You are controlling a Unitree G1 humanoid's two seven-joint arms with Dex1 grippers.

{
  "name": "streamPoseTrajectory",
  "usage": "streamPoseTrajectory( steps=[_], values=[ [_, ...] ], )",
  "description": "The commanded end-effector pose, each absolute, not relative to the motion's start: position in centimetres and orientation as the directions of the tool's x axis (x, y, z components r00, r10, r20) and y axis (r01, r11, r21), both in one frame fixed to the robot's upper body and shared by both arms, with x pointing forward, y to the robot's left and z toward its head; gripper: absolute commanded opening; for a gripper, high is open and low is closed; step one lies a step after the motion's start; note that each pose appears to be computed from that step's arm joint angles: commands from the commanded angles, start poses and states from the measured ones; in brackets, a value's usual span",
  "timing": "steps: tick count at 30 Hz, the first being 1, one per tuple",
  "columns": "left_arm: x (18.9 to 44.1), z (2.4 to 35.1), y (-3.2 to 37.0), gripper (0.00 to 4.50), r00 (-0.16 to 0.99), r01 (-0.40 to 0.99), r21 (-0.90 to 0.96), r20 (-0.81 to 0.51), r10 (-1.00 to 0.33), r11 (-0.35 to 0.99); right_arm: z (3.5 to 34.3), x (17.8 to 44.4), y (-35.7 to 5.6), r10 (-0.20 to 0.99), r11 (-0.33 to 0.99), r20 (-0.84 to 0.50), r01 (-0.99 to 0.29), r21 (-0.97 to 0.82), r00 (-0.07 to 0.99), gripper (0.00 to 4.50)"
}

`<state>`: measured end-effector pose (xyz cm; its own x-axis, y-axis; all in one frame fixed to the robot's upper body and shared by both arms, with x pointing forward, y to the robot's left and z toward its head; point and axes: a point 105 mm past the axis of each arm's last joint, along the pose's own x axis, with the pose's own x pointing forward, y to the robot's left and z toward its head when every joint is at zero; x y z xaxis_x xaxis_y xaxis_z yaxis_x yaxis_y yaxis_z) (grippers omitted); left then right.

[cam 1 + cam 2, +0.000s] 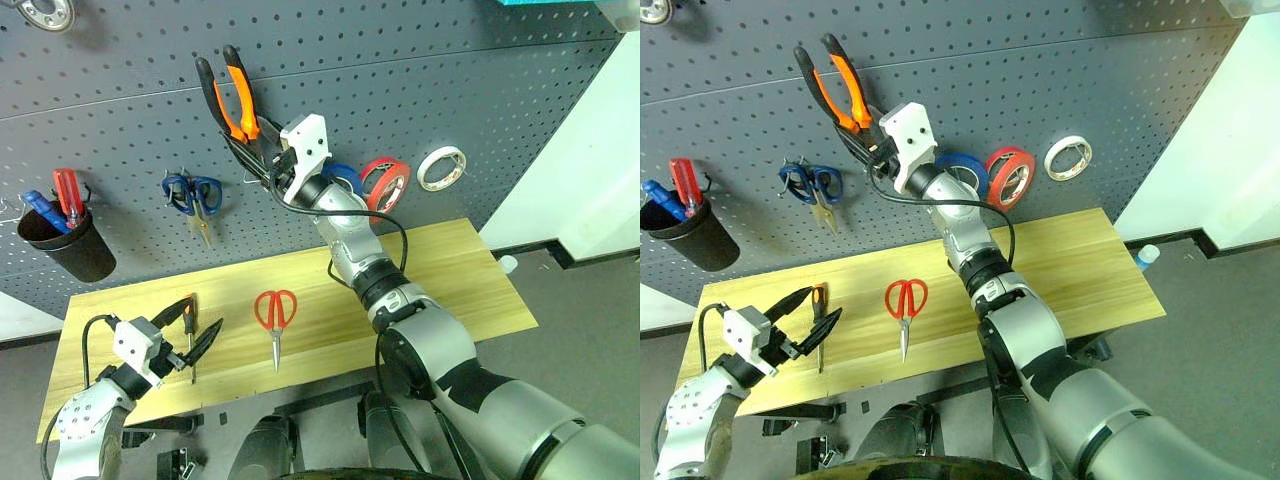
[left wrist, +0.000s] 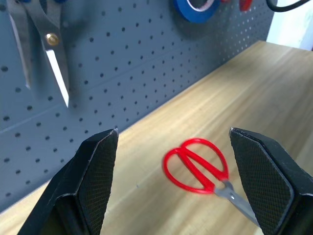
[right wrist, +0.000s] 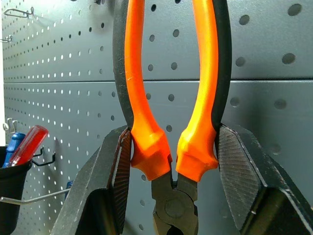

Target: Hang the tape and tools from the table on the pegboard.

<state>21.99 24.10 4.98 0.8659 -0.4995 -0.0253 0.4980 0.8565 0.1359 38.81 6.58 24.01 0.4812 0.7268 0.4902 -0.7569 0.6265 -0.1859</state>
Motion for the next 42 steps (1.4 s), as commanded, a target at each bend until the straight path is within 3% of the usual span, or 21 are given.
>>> streamPoseTrajectory(
  steps=[1, 10, 23, 33, 42],
  values=[
    [21.8, 6.5, 24.7, 3.80, 0.871, 0.485, 0.168, -0.001, -0.492, 0.858, 25.0, 37.4, 8.3, 0.710, 0.603, 0.554, -0.783, -0.157, 0.436, 2.19],
    [20.6, 6.6, 24.7, 3.80, 0.872, 0.486, 0.154, -0.019, -0.489, 0.860, 24.0, 37.6, 8.3, 0.708, 0.616, 0.533, -0.774, -0.146, 0.463, 2.19],
    [20.9, 6.6, 24.3, 3.80, 0.865, 0.499, 0.149, -0.021, -0.502, 0.854, 23.6, 38.6, 8.4, 0.701, 0.659, 0.491, -0.733, -0.170, 0.517, 2.19],
    [21.8, 10.7, 25.1, 3.80, 0.870, 0.407, 0.128, 0.249, -0.426, 0.905, 23.9, 38.9, 8.1, 0.689, 0.674, 0.497, -0.718, -0.174, 0.527, 2.19],
    [21.9, 10.9, 24.9, 3.80, 0.856, 0.409, 0.135, 0.285, -0.431, 0.902, 24.0, 39.0, 8.1, 0.688, 0.680, 0.495, -0.710, -0.183, 0.531, 2.19]
  ],
)
